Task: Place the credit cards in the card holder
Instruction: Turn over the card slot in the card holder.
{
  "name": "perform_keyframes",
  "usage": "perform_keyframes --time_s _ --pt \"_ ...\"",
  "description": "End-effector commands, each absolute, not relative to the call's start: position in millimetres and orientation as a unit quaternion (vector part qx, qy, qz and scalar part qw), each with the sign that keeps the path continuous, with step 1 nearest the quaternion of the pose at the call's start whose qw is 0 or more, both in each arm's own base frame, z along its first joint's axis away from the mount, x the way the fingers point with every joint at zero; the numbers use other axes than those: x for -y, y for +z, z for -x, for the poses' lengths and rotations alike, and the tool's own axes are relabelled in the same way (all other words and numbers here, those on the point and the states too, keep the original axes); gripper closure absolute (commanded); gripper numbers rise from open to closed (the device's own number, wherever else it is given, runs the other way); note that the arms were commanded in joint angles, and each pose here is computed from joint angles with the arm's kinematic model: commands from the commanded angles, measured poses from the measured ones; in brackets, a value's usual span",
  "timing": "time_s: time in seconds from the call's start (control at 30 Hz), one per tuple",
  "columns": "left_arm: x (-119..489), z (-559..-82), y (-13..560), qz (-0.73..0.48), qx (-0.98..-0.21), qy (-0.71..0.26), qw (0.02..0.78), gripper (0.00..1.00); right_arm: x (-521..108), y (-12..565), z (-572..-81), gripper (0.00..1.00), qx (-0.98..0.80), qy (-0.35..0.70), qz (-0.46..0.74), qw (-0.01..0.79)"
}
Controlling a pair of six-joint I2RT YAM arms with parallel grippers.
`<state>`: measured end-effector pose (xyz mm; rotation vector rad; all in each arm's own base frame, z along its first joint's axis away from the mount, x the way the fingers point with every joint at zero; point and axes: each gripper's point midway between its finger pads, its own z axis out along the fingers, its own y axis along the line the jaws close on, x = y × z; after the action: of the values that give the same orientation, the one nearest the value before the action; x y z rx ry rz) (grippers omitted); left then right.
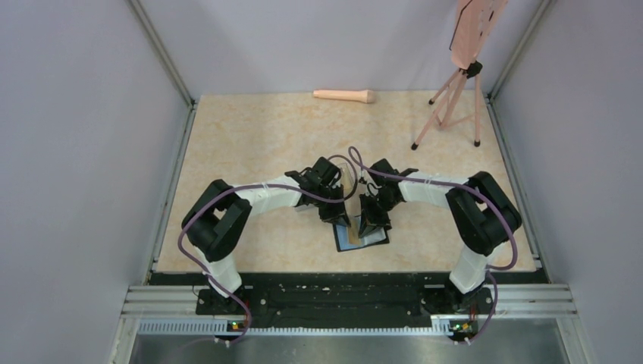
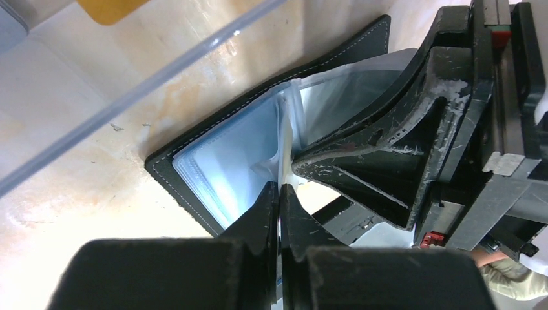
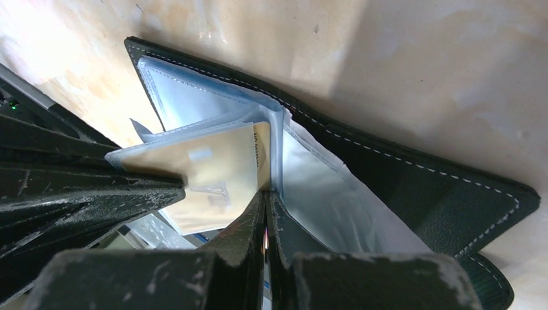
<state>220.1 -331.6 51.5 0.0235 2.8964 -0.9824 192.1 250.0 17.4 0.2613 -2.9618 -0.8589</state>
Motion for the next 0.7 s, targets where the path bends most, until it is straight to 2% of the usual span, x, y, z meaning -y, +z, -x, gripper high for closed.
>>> perform_keyframes --time_s 0.0,0.13,0.27,0.47,0.5,0.67 --pt "333 -229 68 -0.032 -0.948 -0.310 0.061 1.00 -254 33 -213 0.98 0.955 -0.279 -0.097 -0.031" --pt "319 -229 73 -0.041 -0.959 -0.272 0.069 1.00 -253 56 -232 0.96 0.948 -0.303 -0.074 -0.068" --pt "330 -231 81 -0.055 -0.953 -0.291 0.059 0.98 -245 83 -253 0.94 0.935 -0.334 -0.038 -0.109" --pt "378 -231 94 -0.075 -0.917 -0.391 0.019 0.64 -224 113 -277 0.90 0.923 -0.352 0.006 -0.155" --pt "383 -233 94 -0.077 -0.915 -0.395 0.015 0.62 -222 117 -280 0.89 0.921 -0.354 0.011 -0.161" --pt "399 -230 78 -0.086 -0.909 -0.407 -0.026 0.61 -212 126 -291 0.89 0.916 -0.358 0.026 -0.177"
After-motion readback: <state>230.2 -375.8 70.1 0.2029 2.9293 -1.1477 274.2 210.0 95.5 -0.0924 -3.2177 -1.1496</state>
